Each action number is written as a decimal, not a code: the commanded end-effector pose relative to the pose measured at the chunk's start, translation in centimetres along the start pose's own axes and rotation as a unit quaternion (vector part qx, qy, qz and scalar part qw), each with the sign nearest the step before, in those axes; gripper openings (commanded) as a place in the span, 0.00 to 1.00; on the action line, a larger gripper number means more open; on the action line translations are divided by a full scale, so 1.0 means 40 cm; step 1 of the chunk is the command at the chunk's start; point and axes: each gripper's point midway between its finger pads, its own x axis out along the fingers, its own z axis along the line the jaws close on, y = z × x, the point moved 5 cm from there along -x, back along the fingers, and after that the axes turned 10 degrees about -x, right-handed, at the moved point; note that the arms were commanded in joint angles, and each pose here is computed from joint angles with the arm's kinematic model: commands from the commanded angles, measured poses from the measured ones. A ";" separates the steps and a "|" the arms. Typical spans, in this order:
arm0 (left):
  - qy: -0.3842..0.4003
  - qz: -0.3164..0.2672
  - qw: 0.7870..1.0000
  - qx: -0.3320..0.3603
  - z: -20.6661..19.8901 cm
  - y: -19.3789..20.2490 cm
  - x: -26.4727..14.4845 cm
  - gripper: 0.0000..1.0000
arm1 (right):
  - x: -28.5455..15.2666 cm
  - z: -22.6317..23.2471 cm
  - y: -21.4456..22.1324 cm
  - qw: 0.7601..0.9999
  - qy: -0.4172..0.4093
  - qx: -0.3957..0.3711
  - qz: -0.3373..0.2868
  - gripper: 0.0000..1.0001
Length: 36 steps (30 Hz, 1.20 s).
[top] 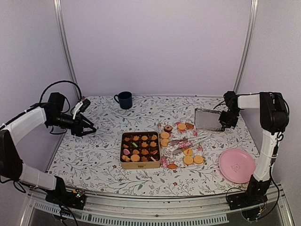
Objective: Pack the cookies
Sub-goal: Pick up the box lid from the center of the board.
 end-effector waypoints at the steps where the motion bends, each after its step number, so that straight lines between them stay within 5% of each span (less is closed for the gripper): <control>1: 0.000 -0.004 1.000 0.015 -0.014 -0.012 -0.008 0.60 | 0.011 -0.018 0.049 1.000 0.005 0.003 0.029 0.12; 6: -0.001 -0.005 1.000 0.018 -0.019 -0.019 -0.014 0.60 | 0.005 -0.026 0.067 0.999 0.007 -0.001 0.032 0.12; 15: -0.001 -0.006 1.000 0.021 -0.026 -0.020 -0.016 0.60 | -0.002 -0.037 0.103 0.999 -0.001 -0.001 0.040 0.29; 26: 0.001 -0.008 1.000 0.024 -0.026 -0.030 -0.015 0.60 | -0.019 -0.036 0.106 0.999 -0.017 0.015 0.025 0.00; 36: 0.030 -0.004 0.999 0.030 -0.056 -0.058 0.017 0.61 | -0.208 0.000 0.004 0.990 -0.063 0.019 -0.123 0.00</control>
